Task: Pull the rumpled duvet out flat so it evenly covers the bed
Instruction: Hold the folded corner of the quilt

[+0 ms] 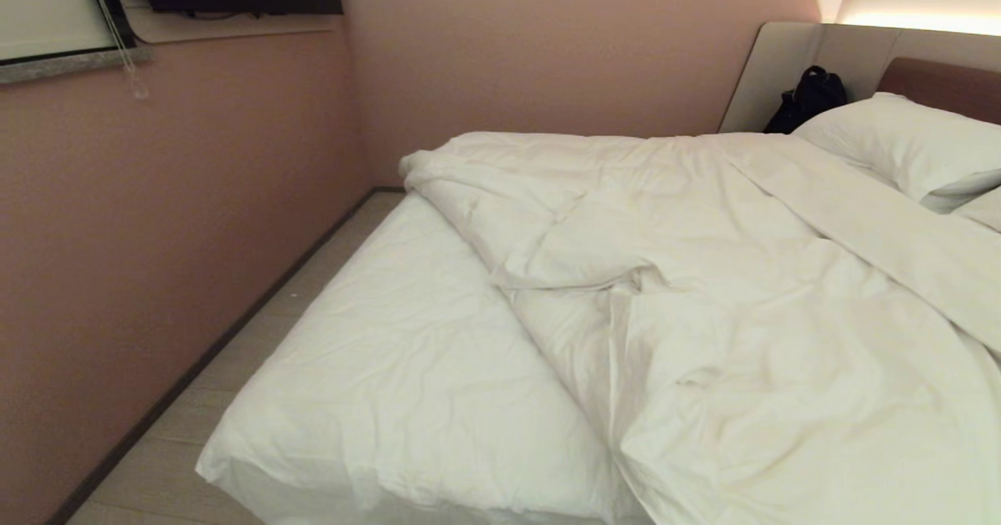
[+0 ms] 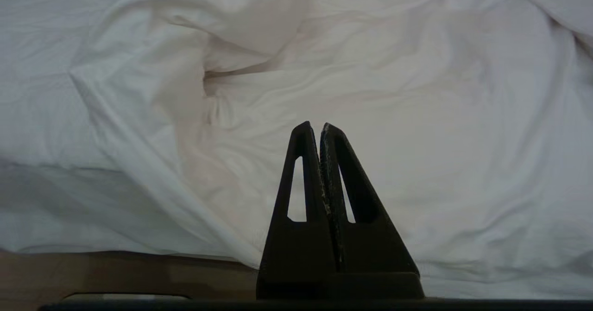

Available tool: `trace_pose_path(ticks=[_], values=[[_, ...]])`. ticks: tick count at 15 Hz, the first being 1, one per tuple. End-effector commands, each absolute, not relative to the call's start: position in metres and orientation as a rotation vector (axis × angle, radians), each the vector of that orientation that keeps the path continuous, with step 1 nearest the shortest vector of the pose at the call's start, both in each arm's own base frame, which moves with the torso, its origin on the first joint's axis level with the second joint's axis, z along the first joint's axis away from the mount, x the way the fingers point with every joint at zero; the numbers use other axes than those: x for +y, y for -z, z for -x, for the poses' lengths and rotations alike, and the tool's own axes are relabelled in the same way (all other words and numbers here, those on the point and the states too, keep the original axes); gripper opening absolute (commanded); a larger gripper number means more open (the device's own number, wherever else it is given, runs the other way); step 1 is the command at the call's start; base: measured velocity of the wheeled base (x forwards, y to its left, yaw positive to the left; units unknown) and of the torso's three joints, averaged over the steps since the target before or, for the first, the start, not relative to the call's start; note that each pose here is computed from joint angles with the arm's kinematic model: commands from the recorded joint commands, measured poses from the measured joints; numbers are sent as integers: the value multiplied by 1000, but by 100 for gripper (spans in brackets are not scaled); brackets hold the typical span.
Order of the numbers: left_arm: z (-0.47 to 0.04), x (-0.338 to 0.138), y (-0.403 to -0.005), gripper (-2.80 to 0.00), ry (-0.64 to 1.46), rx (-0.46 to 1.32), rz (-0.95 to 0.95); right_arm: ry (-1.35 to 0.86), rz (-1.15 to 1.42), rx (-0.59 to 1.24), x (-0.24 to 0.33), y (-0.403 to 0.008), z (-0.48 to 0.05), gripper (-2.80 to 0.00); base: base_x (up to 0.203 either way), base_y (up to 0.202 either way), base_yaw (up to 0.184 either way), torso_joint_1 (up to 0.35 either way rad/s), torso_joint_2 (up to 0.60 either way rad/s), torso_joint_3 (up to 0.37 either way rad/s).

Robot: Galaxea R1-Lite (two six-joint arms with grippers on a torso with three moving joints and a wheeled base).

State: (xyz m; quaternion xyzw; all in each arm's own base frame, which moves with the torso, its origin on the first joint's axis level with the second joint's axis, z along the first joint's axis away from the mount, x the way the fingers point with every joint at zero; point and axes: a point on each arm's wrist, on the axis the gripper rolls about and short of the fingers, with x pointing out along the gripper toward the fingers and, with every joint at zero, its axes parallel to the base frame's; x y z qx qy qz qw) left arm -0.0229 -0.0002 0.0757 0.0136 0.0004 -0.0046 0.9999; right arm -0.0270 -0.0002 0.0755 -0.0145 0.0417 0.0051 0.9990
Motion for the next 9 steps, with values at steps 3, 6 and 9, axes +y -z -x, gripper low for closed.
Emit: trace_pose_path(ticks=[3, 6, 9], values=[[23, 0, -76, -280, 9, 0, -28, -12, 29, 84, 0, -76, 27, -280, 0, 195, -1, 4, 2, 1], [23, 0, -76, -280, 9, 1, -28, -11, 29, 84, 0, -76, 27, -280, 0, 197, -2, 4, 3, 2], [23, 0, -76, -280, 9, 1, -28, -12, 29, 84, 0, -76, 27, -280, 0, 195, 1, 2, 1, 1]])
